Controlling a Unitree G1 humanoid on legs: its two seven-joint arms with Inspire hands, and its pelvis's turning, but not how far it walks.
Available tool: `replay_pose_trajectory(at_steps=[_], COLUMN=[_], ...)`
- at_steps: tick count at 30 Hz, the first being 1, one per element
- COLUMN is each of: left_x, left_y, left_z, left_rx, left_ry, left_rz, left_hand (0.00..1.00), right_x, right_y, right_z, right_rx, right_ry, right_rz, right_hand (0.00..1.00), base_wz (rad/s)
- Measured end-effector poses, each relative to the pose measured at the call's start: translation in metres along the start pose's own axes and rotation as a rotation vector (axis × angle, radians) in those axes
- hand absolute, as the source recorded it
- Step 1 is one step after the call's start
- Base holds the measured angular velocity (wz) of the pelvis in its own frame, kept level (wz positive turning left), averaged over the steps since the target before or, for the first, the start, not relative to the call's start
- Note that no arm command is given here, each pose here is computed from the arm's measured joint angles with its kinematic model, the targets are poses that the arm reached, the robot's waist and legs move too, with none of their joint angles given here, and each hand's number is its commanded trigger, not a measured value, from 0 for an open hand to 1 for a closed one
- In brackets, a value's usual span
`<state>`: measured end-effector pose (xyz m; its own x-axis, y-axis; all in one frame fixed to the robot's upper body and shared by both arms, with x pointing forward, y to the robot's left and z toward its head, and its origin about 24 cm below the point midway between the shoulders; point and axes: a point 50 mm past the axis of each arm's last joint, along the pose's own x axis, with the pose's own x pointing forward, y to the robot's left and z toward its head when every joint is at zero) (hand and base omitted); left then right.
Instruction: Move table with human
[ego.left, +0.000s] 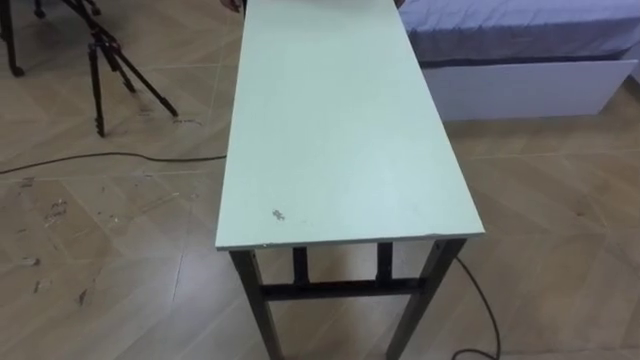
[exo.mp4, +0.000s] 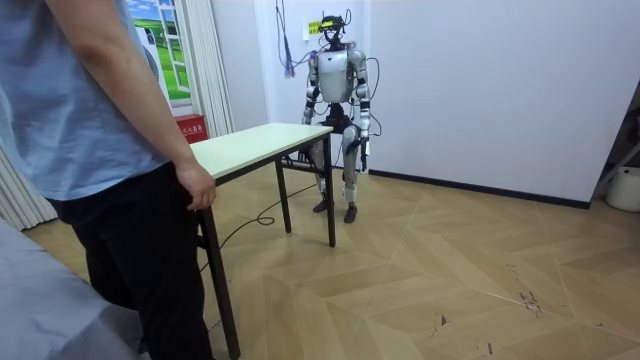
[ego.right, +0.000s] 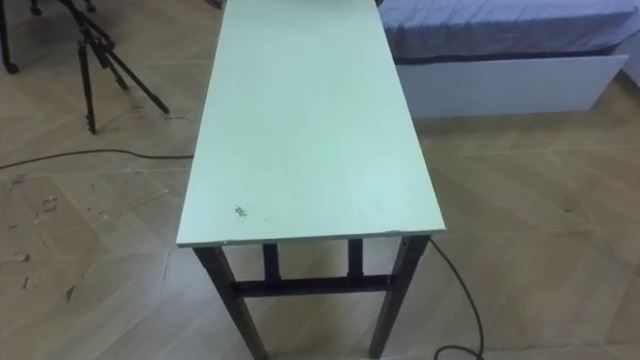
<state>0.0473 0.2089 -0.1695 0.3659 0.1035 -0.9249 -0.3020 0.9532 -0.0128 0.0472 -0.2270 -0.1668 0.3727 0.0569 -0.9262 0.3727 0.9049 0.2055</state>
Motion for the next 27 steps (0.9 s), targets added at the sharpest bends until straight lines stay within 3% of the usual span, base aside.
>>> replay_pose_trajectory(at_steps=[3,8,11,14,19,22,27], left_x=[0.000,0.001,-0.003,-0.009,-0.028,-0.038,-0.050], left_y=[-0.002,-0.017,-0.020,-0.033,-0.084,-0.104,-0.121], left_z=[0.000,0.017,0.026,0.035,0.060,0.072,0.091], left_rx=[-0.105,-0.233,-0.315,-0.421,-0.456,-0.468,-0.480], left_ry=[0.012,-0.044,-0.084,-0.120,-0.187,-0.209,-0.253], left_rz=[-0.063,-0.223,-0.311,-0.422,-0.690,-0.793,-0.897], left_hand=[0.00,0.00,0.00,0.00,0.00,0.00,0.00], right_x=[0.001,0.002,-0.003,-0.011,-0.024,-0.029,-0.032], right_y=[0.003,0.033,0.056,0.075,0.105,0.116,0.130], right_z=[0.011,0.053,0.069,0.072,0.076,0.082,0.087], right_rx=[-0.008,0.010,0.050,0.173,0.329,0.339,0.318], right_ry=[-0.016,-0.200,-0.287,-0.327,-0.354,-0.371,-0.372], right_rz=[0.050,0.220,0.347,0.477,0.661,0.717,0.751], right_hand=[0.00,0.00,0.00,0.00,0.00,0.00,0.00], base_wz=[0.00,0.01,0.00,0.01,0.00,-0.05,-0.01])
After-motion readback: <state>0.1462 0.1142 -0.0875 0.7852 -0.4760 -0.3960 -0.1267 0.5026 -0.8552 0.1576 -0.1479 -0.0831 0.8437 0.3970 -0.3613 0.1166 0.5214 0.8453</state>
